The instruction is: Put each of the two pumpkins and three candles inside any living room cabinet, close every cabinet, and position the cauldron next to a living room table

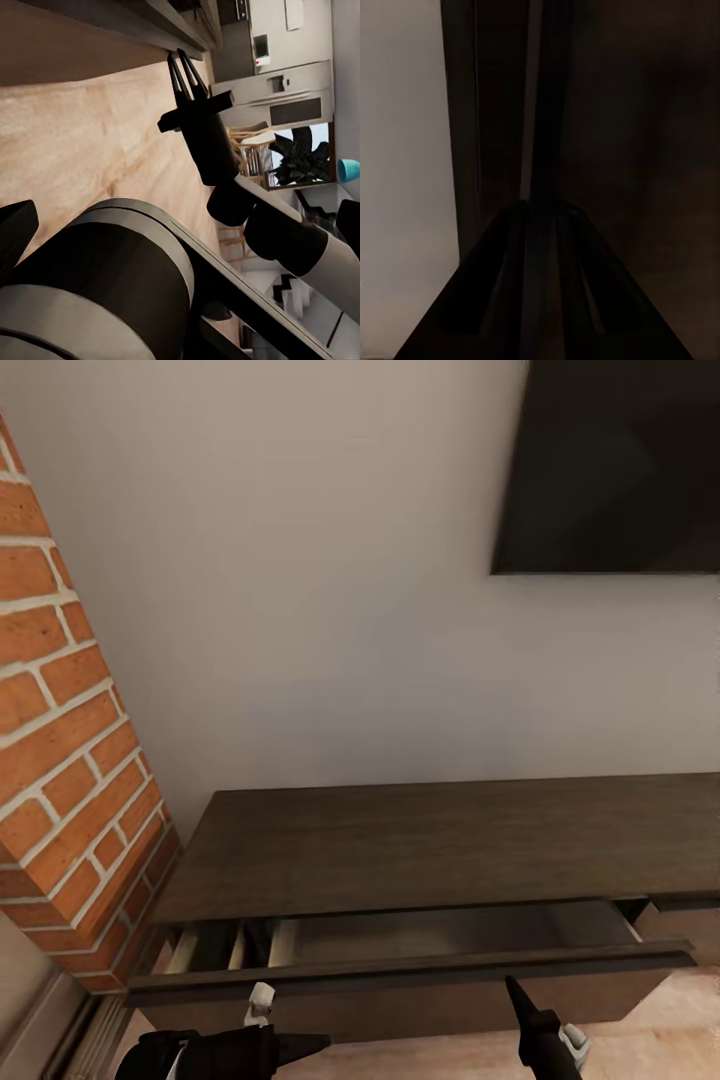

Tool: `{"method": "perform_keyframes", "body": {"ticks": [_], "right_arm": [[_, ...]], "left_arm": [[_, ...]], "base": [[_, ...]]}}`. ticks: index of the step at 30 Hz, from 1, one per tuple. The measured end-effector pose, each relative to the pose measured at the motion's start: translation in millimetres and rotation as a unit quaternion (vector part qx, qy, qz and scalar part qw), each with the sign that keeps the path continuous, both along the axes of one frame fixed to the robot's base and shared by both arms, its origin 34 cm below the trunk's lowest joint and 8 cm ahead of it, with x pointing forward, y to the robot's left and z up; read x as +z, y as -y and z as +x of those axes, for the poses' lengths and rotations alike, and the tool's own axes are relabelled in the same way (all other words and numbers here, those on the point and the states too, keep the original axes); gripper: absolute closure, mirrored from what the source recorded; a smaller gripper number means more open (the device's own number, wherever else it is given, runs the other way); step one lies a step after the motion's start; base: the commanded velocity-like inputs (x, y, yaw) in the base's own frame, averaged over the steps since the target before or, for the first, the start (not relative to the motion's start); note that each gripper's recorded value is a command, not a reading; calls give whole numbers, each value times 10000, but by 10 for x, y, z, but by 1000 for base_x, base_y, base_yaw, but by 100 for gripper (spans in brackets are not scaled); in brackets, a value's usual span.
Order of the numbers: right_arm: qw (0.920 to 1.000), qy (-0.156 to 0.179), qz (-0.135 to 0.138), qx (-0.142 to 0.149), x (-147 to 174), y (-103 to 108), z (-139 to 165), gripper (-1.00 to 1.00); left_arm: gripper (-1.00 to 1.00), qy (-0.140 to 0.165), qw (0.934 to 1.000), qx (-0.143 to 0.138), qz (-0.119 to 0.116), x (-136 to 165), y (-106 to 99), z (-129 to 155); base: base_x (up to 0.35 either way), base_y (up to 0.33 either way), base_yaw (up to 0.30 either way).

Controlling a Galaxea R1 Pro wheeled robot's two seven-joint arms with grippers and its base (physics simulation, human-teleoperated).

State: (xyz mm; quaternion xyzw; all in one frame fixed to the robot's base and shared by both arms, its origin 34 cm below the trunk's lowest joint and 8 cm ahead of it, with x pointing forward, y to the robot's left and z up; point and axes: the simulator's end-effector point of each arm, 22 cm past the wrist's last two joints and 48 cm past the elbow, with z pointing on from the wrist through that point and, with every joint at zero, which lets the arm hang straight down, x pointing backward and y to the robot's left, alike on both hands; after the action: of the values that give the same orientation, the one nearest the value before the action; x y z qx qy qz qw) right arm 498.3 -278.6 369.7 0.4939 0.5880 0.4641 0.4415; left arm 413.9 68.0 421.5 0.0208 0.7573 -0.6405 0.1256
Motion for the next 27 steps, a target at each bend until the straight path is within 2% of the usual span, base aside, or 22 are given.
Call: {"method": "perform_keyframes", "body": {"ticks": [6, 13, 18, 24, 27], "right_arm": [[10000, -28, 9, -22, 0, 12, 11, 100], [10000, -5, 37, -18, 2, 17, -1, 100], [9999, -129, -16, -8, 3, 22, 53, 100], [10000, -10, 44, -26, 2, 29, 0, 100], [10000, -88, 5, -18, 3, 32, 35, 100]], "left_arm": [[-100, -1, 10000, 0, 0, -1, 0, -1], [-100, -4, 10000, 1, -1, -1, 0, -6], [-100, -6, 10000, 0, -1, -3, 0, -5], [-100, -6, 10000, 0, -1, -2, 0, -8], [-100, -8, 10000, 0, 0, -4, -1, -8]], "base": [[-186, 0, 0], [-43, 0, 0], [-168, 0, 0], [-54, 0, 0], [-175, 0, 0]]}}
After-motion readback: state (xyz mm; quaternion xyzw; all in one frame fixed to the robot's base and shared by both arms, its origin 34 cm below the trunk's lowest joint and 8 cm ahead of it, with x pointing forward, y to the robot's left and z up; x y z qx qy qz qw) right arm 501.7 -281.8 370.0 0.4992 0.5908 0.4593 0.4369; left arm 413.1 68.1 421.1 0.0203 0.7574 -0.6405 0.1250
